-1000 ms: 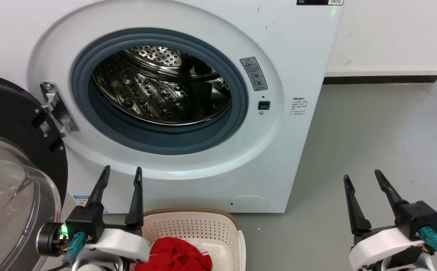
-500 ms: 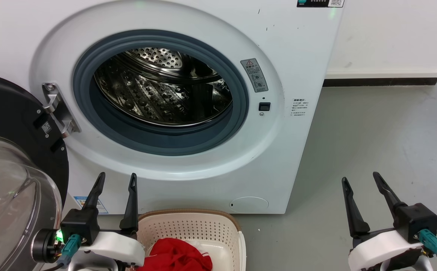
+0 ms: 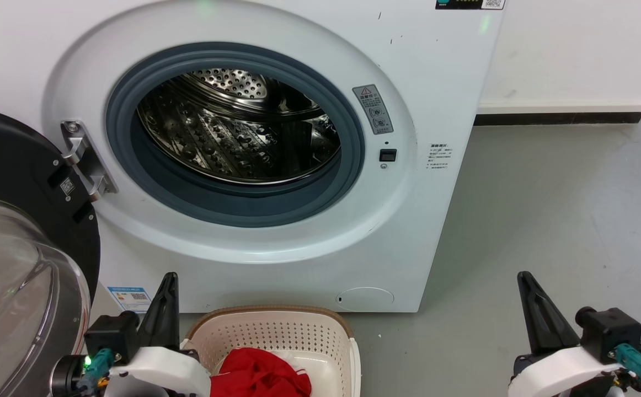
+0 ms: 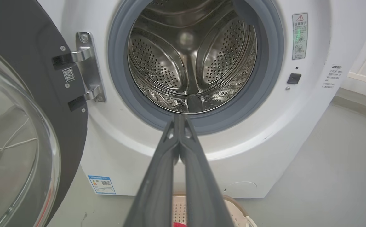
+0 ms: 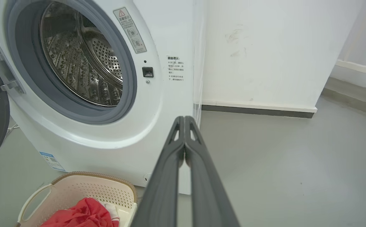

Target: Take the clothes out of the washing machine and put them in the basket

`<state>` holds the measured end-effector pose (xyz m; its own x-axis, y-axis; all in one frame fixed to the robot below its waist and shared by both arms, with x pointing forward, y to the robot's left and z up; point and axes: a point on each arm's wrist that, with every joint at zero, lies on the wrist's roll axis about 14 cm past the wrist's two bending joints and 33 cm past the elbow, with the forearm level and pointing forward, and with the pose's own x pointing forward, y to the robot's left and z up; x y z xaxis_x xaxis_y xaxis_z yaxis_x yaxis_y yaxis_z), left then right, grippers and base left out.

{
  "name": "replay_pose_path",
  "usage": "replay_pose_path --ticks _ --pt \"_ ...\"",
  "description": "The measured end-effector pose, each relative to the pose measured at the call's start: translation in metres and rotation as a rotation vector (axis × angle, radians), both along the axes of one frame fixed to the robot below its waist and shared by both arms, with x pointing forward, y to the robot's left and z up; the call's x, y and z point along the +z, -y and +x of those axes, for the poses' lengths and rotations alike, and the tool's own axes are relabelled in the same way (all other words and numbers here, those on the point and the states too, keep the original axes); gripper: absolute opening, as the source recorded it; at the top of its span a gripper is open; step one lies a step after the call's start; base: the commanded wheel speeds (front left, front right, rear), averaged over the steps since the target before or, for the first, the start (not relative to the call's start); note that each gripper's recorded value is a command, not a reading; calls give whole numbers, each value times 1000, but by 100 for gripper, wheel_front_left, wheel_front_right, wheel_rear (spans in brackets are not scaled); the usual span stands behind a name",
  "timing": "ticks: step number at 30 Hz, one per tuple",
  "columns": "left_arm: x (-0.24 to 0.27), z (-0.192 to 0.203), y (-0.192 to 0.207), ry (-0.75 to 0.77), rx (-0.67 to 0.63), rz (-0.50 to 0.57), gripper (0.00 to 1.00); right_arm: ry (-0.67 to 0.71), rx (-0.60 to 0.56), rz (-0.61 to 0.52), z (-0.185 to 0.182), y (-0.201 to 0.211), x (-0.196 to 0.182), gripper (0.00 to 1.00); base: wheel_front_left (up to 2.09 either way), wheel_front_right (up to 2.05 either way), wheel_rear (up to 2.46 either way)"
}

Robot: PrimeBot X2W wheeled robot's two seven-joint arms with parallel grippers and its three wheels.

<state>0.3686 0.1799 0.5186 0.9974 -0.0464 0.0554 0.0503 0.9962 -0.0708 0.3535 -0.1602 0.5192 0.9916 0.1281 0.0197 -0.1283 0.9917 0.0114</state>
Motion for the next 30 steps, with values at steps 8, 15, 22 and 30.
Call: replay_pose_path --ticks 8,15,22,30 --pt "-7 1 -4 -41 17 -165 0 -36 -13 174 0 4 -6 0 0 0 0" --pt "-11 2 -7 -66 27 -295 0 -49 -22 313 5 7 -6 0 0 0 0" --pt "-14 3 -10 -89 36 -415 0 -62 -31 439 8 10 -7 0 0 0 0" --pt "-16 5 -13 -103 45 -543 0 -81 -45 571 9 14 -10 0 0 0 0"
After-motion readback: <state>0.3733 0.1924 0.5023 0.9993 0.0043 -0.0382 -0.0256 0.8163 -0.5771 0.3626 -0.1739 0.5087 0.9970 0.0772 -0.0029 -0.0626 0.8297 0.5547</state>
